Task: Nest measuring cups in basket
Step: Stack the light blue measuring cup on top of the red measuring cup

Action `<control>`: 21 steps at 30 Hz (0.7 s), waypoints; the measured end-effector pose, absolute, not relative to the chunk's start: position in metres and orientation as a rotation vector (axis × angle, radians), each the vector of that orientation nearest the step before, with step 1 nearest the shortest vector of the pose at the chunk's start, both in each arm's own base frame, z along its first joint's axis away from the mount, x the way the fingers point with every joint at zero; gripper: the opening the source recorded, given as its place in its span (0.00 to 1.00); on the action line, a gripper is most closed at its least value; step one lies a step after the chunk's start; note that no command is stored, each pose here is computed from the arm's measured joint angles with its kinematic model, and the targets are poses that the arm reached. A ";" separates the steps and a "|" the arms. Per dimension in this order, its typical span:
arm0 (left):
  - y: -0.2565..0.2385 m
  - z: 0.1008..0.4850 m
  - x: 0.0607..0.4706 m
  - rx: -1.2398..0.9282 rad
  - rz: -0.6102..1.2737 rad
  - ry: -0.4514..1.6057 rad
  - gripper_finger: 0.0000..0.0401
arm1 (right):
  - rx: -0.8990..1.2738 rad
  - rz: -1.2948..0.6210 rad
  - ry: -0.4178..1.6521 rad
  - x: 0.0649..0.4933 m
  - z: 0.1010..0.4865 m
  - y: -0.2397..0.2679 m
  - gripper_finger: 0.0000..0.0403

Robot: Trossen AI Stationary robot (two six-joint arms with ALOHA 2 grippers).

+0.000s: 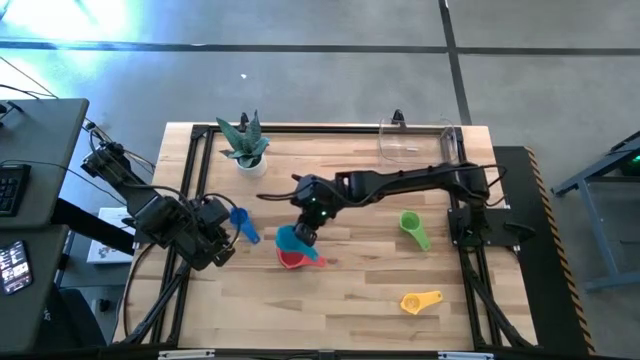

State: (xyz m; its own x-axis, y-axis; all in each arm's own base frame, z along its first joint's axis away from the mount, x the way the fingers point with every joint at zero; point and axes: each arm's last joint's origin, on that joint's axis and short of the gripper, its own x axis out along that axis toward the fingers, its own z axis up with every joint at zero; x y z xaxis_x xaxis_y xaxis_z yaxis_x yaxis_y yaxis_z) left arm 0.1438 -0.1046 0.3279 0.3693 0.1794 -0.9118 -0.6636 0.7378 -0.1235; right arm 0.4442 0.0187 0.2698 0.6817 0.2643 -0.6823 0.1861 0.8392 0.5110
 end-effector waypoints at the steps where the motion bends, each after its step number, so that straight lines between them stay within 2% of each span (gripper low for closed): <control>1: -0.104 0.328 0.144 -0.527 0.577 1.065 0.21 | 0.592 0.053 0.841 0.446 0.266 0.020 0.00; 21: -0.104 0.328 0.144 -0.524 0.579 1.064 0.21 | 0.566 0.105 0.965 0.459 0.220 0.031 0.00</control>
State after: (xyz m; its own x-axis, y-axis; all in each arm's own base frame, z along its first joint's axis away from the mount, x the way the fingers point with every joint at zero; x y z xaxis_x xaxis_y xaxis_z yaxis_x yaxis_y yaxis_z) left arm 0.1438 -0.1039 0.3280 0.3664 0.1844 -0.9120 -0.6657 0.7368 -0.1185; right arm 0.4589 0.0313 0.2201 0.5764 0.3301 -0.7475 0.1612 0.8509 0.5001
